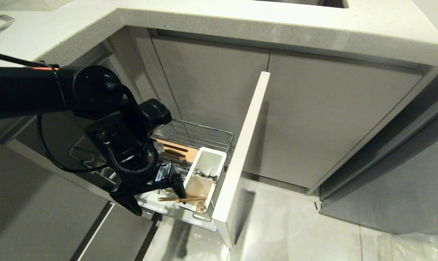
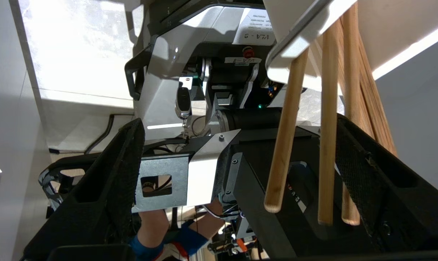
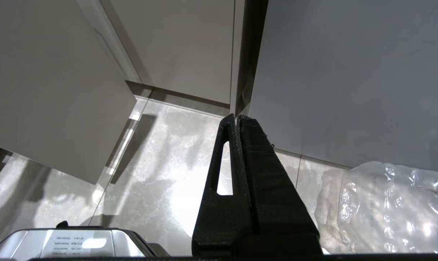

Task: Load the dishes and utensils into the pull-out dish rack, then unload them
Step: Take the chopsticks out of the cupboard

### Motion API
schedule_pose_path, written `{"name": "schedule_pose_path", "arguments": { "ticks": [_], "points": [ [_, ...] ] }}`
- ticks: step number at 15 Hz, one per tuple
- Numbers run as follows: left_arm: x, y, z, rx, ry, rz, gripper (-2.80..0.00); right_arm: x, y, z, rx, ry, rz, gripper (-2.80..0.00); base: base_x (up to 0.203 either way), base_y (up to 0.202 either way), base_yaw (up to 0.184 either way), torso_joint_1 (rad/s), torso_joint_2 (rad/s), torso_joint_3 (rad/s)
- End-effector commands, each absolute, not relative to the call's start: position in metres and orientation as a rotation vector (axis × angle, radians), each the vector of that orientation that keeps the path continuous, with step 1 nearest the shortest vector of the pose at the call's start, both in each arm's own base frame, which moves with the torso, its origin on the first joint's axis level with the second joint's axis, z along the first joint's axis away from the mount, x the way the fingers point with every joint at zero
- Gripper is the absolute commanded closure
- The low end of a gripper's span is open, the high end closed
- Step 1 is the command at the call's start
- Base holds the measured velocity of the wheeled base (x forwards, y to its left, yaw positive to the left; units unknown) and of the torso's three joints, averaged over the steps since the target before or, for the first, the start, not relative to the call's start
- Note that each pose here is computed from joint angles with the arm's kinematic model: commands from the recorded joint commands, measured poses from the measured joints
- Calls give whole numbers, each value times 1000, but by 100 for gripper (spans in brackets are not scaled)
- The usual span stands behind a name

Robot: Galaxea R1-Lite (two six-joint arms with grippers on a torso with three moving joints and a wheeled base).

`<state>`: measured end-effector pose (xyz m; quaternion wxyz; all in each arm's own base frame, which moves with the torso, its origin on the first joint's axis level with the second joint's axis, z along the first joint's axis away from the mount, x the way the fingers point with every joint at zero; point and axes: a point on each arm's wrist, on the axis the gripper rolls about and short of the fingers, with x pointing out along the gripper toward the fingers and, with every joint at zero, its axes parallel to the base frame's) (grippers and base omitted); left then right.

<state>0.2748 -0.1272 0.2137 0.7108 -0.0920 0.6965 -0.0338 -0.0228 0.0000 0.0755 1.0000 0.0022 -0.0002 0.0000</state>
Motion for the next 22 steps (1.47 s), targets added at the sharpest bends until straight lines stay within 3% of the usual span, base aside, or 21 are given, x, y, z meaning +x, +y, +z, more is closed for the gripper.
{"name": "schedule_pose_path", "arguments": {
  "ticks": [1, 22],
  "points": [
    [276, -130, 210, -200, 1567, -74, -280, -23, 0, 75, 5, 0, 0, 0, 0, 0, 0, 0, 0, 0],
    [313, -129, 191, -262, 1703, -151, -280, -23, 0, 75, 5, 0, 0, 0, 0, 0, 0, 0, 0, 0]
  ]
}}
